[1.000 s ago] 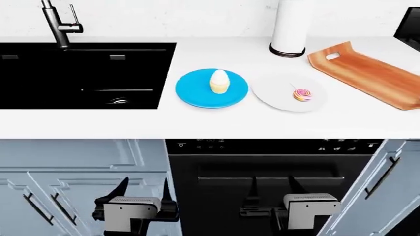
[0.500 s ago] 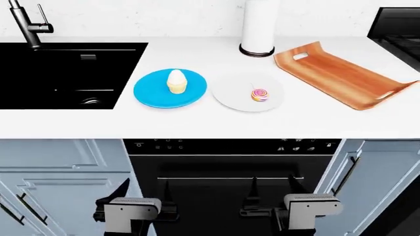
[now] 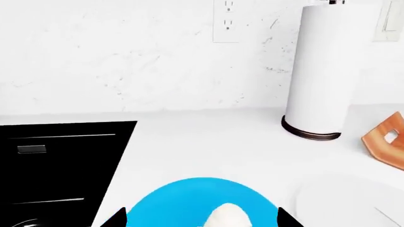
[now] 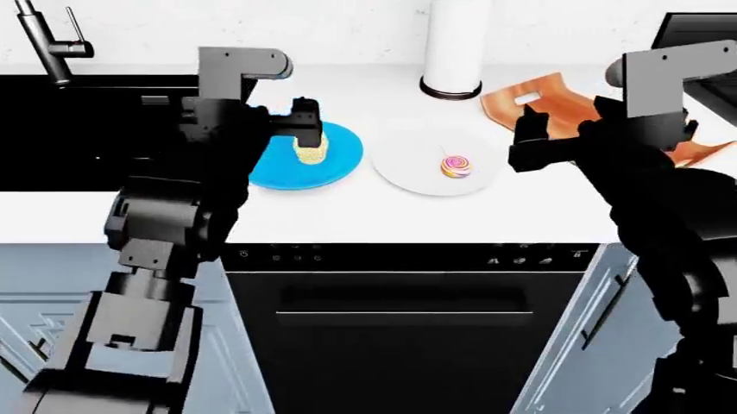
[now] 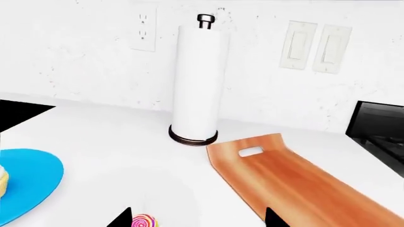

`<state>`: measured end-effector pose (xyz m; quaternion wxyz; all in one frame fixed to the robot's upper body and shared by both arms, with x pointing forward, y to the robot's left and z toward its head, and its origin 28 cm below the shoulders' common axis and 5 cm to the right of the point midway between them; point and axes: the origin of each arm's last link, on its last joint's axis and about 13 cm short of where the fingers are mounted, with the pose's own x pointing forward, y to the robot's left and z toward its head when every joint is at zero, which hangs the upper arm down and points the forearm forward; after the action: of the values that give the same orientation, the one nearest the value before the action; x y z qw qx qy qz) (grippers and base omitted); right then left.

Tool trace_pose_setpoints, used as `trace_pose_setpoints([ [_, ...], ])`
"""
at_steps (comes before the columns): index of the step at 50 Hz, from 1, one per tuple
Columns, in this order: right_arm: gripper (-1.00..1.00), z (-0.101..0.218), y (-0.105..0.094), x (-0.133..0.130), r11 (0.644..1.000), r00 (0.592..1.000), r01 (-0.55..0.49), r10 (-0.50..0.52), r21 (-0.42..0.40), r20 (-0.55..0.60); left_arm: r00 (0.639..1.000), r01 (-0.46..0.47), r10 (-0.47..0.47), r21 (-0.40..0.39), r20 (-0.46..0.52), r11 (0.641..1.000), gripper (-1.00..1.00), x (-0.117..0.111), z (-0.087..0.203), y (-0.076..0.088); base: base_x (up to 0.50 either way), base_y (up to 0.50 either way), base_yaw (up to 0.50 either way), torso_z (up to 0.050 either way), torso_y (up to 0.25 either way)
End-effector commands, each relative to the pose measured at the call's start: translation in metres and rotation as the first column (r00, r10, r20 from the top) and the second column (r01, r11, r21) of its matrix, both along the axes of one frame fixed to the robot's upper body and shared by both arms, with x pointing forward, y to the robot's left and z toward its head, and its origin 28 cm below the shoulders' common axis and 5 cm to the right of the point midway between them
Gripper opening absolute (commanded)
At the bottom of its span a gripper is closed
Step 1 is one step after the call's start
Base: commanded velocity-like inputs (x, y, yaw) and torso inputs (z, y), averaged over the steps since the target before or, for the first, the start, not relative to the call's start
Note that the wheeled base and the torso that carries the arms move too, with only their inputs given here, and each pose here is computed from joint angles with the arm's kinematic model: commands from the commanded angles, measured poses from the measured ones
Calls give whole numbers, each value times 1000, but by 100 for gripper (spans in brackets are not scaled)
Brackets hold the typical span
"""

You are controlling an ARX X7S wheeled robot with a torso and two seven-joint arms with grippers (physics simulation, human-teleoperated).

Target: Move the dessert items from the plate to the tray.

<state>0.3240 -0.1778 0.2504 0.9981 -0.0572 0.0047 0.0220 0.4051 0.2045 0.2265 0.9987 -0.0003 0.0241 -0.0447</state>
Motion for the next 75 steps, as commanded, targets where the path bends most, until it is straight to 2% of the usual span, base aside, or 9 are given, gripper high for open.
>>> trace_pose_setpoints([
  [1,100,19,-18,8,999,992,11,-7,32,-123,995,-49,51,28,-88,998,100,26,39,9,0,0,0,0,0],
  [31,100,16,-18,10,999,992,4,0,34,-122,994,-49,51,30,-95,998,100,29,39,11,480,0,0,0,0],
  [34,100,19,-17,9,999,996,1,3,43,-93,994,-45,47,32,-95,998,100,28,39,11,22,0,0,0,0],
  [37,100,18,-11,4,998,992,-26,33,54,-119,994,-44,47,33,-95,998,100,28,39,12,0,0,0,0,0],
  [43,100,14,10,-29,977,953,-198,209,72,-219,994,-50,53,35,-97,998,100,30,38,14,0,0,0,0,0],
  [49,100,2,22,-44,948,905,-298,319,116,-281,994,-52,56,38,-92,998,100,30,40,15,0,0,0,0,0],
  [56,100,-16,29,-54,938,884,-322,345,127,-316,994,-54,58,44,-94,998,100,31,39,16,0,0,0,0,0],
  [68,100,-25,33,-54,925,852,-344,380,163,-359,994,-60,64,47,-90,997,100,31,40,15,0,0,0,0,0],
  [75,100,-30,32,-54,929,846,-340,371,149,-383,994,-61,65,47,-87,997,100,31,41,15,0,0,0,0,0],
])
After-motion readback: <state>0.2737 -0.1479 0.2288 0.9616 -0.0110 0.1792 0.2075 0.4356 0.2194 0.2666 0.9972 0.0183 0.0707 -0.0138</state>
